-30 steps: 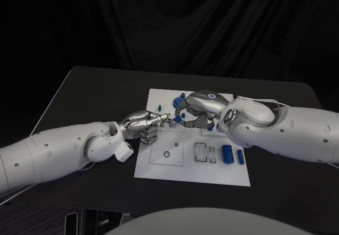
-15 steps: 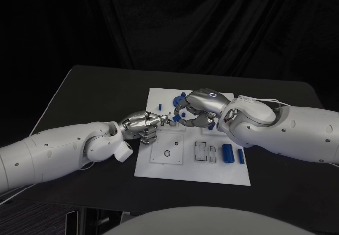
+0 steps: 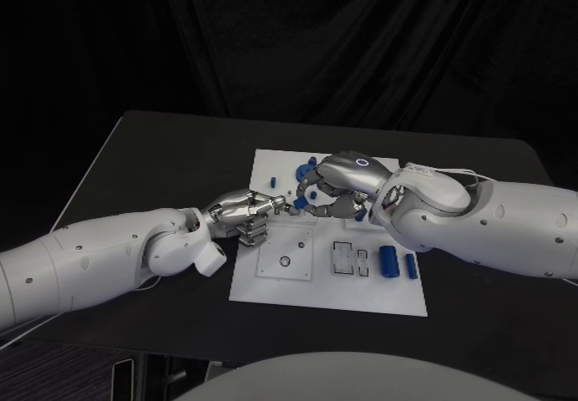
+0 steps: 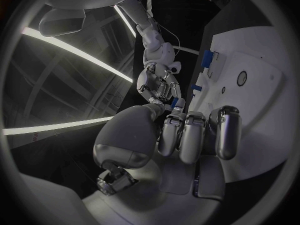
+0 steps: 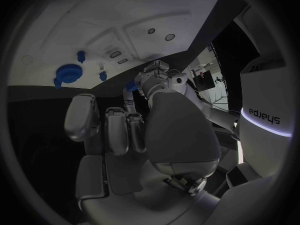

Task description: Assemble the parts on the task board

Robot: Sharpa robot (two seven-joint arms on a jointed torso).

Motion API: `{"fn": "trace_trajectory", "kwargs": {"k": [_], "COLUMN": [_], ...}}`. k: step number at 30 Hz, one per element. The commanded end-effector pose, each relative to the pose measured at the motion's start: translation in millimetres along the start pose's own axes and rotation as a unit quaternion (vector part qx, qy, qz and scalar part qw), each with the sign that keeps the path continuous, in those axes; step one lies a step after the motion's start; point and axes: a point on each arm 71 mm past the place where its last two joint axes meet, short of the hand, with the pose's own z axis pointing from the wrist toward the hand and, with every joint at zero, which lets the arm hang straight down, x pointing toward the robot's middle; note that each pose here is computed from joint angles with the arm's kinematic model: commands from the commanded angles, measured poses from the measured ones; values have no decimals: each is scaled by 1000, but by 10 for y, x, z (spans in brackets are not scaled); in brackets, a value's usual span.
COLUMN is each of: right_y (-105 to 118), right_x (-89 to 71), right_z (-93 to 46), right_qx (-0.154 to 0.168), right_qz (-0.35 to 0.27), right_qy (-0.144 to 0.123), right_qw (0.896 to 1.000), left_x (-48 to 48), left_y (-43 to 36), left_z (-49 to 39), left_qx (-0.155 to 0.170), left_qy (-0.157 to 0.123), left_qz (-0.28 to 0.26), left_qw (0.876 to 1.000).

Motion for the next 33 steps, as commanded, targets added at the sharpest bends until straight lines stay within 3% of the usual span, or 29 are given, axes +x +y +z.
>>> {"fn": "trace_trajectory", "kwargs": {"k": [1,17,33], "right_y": [-23,-110,-109], "right_x": [12,50,86], "right_z": [-3,-5,2], "right_qx": [5,22,24], "right_qz": [-4,-8,-7], "right_qy": [12,30,40], "right_qw": [1000,999,999], "left_x": [10,-12,13], "left_y": [-23,-53,-53], "left_z": [-9,-58,-7], "left_qx": [20,41,43], "left_qy": [-1,-13,-6], "left_qz": [-2,1,0], "left_qw": [1000,999,999]}}
